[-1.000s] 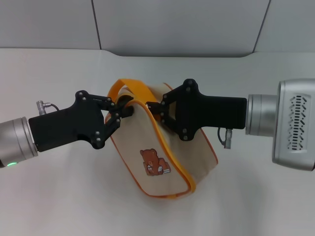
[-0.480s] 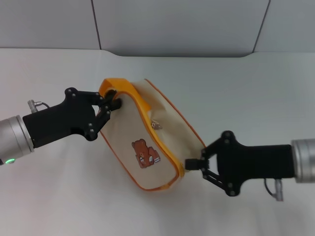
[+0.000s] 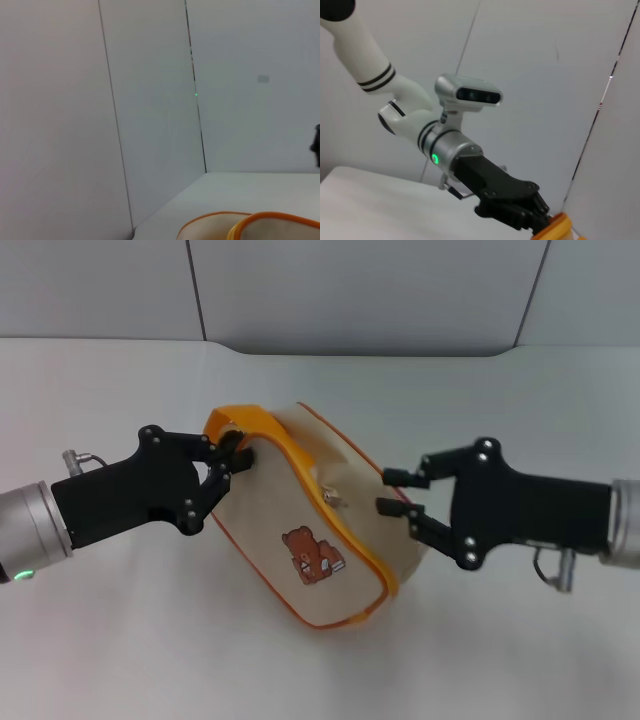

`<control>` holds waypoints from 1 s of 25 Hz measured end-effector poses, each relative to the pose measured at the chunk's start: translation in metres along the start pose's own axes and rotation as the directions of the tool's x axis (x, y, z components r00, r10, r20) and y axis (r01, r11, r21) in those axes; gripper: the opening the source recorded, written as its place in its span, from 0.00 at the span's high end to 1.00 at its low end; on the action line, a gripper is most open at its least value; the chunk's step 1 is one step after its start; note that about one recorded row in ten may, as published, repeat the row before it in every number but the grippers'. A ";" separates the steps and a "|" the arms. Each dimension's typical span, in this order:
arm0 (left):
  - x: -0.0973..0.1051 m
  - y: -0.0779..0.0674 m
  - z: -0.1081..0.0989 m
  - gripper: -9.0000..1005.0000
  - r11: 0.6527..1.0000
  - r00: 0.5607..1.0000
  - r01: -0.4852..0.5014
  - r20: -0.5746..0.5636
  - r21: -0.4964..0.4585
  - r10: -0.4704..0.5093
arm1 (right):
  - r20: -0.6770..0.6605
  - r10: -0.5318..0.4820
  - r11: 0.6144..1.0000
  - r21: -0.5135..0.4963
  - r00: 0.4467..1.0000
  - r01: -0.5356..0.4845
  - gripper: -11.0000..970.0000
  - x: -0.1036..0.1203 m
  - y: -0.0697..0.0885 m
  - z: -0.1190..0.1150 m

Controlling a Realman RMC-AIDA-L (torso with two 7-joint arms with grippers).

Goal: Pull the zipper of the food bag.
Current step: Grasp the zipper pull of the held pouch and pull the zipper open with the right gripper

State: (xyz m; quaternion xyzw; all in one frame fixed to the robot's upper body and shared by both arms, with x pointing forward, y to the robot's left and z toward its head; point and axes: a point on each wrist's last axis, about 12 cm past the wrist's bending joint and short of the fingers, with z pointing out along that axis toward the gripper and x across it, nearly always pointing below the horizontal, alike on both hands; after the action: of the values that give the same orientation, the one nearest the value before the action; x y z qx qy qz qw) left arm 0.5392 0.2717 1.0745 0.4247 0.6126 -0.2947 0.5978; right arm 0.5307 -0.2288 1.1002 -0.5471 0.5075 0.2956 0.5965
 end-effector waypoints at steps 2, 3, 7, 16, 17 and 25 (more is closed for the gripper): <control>-0.001 -0.001 0.000 0.94 1.000 1.000 -0.003 0.007 0.007 0.003 | -0.021 -0.010 1.000 -0.017 1.000 0.010 0.86 0.001 -0.005 0.009; -0.001 -0.001 0.000 0.94 1.000 1.000 -0.003 0.009 0.008 0.003 | -0.031 -0.013 1.000 -0.026 0.999 0.012 0.85 0.001 -0.006 0.012; -0.002 0.000 0.001 0.94 1.000 1.000 -0.004 0.013 0.010 0.004 | -0.070 -0.026 0.998 -0.063 0.997 0.021 0.69 0.006 -0.005 0.021; -0.005 -0.002 0.003 0.94 1.000 1.000 -0.001 0.029 0.030 0.000 | -0.107 -0.080 0.994 -0.080 0.991 0.071 0.48 0.007 -0.005 0.037; -0.005 -0.002 0.003 0.94 1.000 1.000 -0.001 0.029 0.030 0.000 | -0.107 -0.080 0.994 -0.080 0.991 0.071 0.48 0.007 -0.005 0.037; -0.005 -0.003 0.003 0.94 0.999 0.999 0.001 0.036 0.038 -0.002 | -0.111 -0.141 0.983 -0.135 0.984 0.126 0.58 0.005 0.002 0.049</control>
State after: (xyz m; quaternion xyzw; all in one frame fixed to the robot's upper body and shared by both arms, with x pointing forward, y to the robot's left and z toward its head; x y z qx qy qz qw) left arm 0.5373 0.2671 1.0789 0.4302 0.5964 -0.3144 0.6004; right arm 0.5449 -0.1825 1.0891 -0.6337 0.4845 0.2533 0.5473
